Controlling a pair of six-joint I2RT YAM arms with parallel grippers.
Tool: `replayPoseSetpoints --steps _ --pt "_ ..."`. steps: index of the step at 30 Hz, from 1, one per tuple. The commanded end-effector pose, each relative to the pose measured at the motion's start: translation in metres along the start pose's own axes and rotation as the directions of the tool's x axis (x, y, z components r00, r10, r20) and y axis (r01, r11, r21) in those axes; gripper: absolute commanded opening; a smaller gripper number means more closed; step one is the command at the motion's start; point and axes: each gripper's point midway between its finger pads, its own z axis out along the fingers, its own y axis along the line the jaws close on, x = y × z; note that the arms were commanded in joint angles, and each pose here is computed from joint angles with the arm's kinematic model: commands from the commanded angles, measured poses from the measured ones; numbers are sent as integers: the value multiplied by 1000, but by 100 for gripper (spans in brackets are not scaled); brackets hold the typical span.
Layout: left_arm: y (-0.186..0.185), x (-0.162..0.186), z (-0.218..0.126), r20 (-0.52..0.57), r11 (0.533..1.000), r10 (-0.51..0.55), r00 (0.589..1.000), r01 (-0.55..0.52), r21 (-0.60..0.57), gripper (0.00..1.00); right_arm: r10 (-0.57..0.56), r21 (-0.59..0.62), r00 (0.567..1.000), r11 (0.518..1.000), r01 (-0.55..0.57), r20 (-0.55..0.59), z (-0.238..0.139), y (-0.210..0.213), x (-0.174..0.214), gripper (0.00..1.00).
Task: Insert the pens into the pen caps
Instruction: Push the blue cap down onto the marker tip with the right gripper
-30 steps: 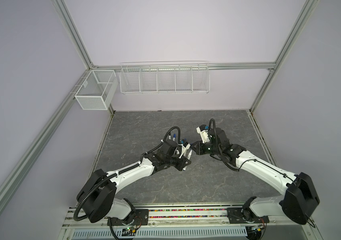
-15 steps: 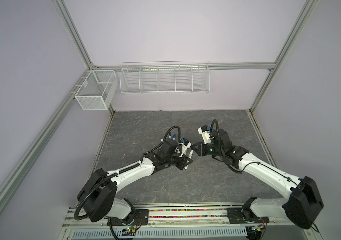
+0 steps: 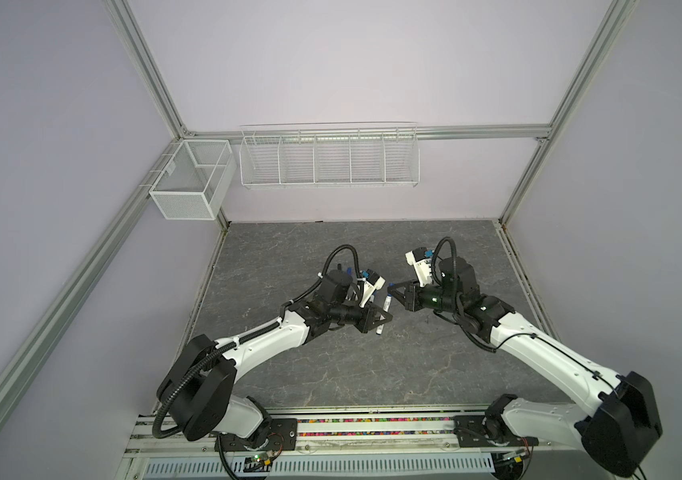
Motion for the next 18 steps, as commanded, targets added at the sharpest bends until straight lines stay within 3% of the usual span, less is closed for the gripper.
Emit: replayPoseSetpoints --steps 1,18 --pt "14 -56 -15 156 991 79 985 -61 -116 0 22 -200 953 976 -86 -303 -13 37 72 8" --pt "8 -68 -19 206 989 118 972 -97 -108 0 60 -356 901 906 -230 -429 -29 58 112 6"
